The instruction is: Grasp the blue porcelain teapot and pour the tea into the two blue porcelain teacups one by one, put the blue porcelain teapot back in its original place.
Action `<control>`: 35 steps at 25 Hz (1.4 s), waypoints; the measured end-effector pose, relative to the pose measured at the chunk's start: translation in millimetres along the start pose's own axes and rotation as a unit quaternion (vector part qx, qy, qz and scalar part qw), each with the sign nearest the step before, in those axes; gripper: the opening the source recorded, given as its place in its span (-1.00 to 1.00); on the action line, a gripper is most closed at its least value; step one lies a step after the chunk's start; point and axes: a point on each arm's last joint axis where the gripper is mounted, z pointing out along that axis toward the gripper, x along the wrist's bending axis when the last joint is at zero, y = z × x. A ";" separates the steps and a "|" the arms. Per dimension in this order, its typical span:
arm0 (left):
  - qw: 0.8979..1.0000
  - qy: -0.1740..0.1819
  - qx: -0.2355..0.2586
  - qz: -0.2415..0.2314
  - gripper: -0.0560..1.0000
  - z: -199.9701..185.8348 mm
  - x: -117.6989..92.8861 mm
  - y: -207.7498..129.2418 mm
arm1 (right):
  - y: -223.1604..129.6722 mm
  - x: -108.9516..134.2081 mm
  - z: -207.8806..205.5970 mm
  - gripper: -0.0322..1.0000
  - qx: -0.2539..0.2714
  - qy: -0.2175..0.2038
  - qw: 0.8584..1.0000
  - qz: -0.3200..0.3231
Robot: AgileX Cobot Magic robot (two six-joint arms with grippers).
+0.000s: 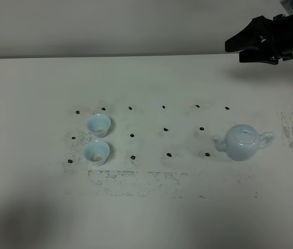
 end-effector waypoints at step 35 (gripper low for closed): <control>0.998 0.014 -0.052 0.029 0.40 2.8 -2.0 -52.2 | 2.6 109.6 -97.3 0.19 -0.060 -0.207 0.964 -0.157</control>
